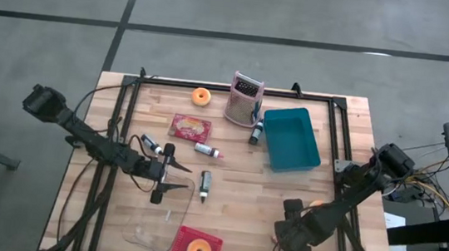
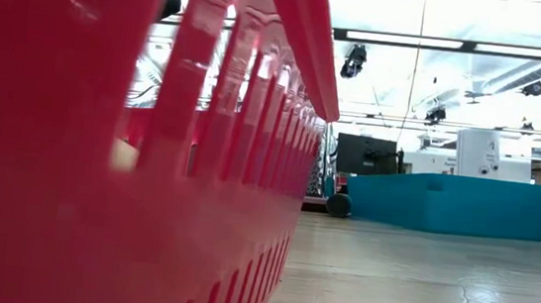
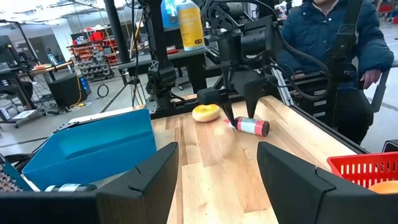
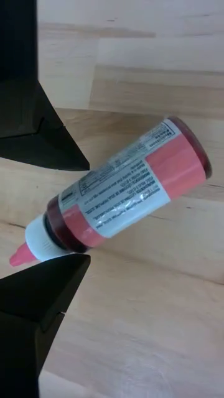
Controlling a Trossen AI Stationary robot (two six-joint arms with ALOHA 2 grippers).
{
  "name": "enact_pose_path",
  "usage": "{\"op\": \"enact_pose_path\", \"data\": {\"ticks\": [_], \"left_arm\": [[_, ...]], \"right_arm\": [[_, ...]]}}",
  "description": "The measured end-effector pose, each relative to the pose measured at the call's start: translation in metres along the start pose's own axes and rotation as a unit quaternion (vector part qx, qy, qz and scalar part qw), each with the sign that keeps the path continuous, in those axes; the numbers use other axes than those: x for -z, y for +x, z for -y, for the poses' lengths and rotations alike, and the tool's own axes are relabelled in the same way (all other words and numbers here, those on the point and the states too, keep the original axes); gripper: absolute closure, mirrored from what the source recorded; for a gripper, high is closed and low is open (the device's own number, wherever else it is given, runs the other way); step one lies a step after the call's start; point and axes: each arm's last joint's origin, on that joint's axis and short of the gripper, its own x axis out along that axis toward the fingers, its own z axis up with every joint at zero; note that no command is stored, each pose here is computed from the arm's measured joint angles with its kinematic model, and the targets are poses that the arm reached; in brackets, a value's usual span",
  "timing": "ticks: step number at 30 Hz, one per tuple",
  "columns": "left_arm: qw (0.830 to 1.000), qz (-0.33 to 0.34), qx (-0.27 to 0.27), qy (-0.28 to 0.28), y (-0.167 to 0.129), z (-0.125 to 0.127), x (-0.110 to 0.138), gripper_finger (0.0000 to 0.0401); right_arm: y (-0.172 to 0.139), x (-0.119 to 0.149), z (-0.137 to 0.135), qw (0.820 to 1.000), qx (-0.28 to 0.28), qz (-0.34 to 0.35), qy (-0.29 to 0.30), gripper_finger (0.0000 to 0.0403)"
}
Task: Pick & Place Food Item
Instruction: Put the bottom pink food coloring bottle into the blue bin
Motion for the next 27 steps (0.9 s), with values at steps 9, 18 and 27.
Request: {"op": "enact_pose_path", "data": {"ticks": [9, 18, 27], "left_arm": [[1.000, 0.001, 0.000, 0.000, 0.000, 0.000, 0.000, 0.0179], [1.000, 0.001, 0.001, 0.000, 0.000, 0.000, 0.000, 0.0179], [1.000, 0.003, 0.001, -0.001, 0.000, 0.000, -0.001, 0.0179]], "right_arm": [[0.001, -0.003, -0.001, 1.000, 0.008, 0.022, -0.007, 0.0179], [0.012, -0.011, -0.006, 0.999, 0.001, 0.046, -0.014, 0.0179], [0.023, -0.012, -0.008, 0.999, 0.013, 0.035, -0.015, 0.0203]]}}
